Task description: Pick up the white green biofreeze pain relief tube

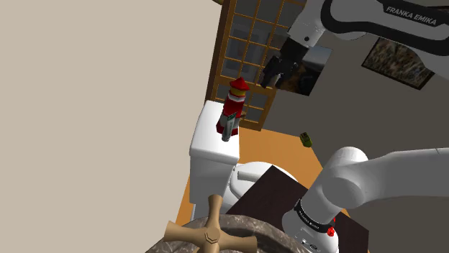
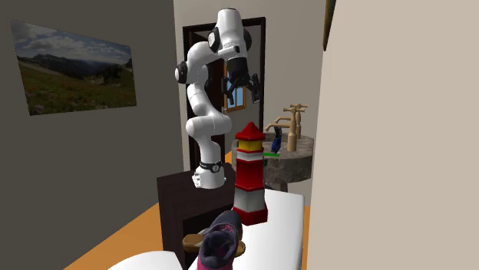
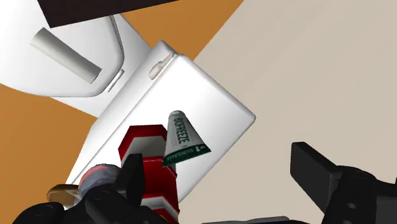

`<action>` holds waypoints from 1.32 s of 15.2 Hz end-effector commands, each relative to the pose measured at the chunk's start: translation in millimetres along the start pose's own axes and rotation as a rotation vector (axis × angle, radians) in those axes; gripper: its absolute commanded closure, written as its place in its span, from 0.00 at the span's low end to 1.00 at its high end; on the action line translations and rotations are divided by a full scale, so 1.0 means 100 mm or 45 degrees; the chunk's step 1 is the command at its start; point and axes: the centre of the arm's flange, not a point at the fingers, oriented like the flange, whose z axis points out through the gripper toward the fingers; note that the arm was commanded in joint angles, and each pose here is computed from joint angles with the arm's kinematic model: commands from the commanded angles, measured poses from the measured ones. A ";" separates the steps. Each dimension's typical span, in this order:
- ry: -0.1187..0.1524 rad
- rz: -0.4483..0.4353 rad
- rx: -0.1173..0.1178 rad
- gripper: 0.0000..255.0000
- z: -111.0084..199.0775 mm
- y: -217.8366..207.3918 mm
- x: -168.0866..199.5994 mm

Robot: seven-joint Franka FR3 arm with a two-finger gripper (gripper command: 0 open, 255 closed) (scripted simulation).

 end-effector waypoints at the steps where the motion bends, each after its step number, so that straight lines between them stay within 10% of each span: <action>1: 0.000 0.000 0.000 0.00 0.00 0.00 0.00; 18: -0.181 -1.911 0.032 0.00 1.98 -0.27 1.12; 20: -0.183 -1.925 0.033 0.00 2.05 -0.27 1.12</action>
